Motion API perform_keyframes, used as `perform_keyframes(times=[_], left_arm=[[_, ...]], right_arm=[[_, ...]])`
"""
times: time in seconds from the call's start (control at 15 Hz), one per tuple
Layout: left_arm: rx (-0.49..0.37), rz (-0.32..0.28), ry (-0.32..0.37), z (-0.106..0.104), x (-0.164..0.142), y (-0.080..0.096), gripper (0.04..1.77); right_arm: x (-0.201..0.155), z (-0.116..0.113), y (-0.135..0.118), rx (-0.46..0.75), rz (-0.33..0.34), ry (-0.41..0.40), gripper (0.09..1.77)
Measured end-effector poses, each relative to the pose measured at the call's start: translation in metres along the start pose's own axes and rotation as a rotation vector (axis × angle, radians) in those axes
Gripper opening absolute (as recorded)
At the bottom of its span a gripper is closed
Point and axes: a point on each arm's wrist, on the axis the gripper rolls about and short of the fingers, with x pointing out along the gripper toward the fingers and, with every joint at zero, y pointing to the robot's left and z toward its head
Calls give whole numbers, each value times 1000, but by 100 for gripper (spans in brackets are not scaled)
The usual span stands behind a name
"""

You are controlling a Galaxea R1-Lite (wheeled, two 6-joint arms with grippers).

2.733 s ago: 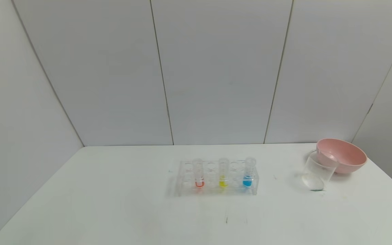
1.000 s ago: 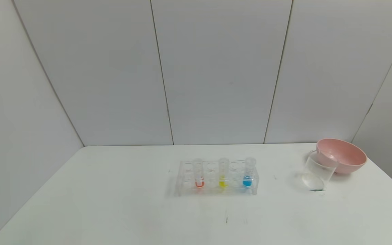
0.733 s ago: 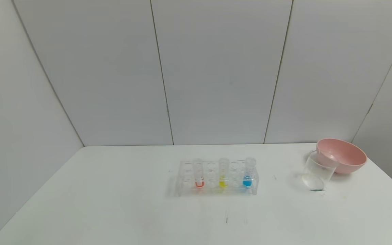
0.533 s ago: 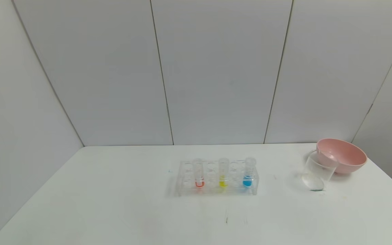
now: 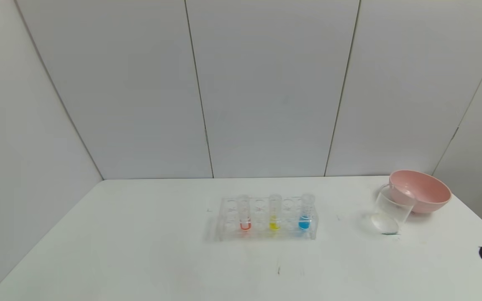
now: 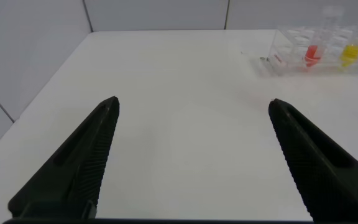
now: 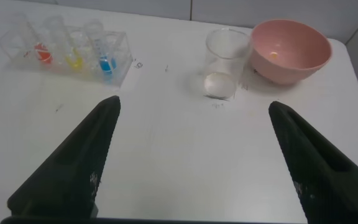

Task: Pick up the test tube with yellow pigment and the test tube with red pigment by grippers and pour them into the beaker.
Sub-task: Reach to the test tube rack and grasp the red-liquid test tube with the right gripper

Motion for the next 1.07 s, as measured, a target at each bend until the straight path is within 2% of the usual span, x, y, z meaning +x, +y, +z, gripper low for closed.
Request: perform_keyframes(times=[0.33, 0.67, 0.87, 1.07], left_arm=[[0, 0, 0, 0, 0, 0, 172], [0, 0, 0, 0, 0, 0, 172], [0, 0, 0, 0, 0, 0, 172], [0, 0, 0, 0, 0, 0, 172]], right_arm=[[37, 6, 23, -52, 38, 52, 171], [53, 8, 63, -14, 150, 98, 171], [59, 6, 89, 37, 188, 134, 171], [66, 9, 122, 34, 225, 158, 171]])
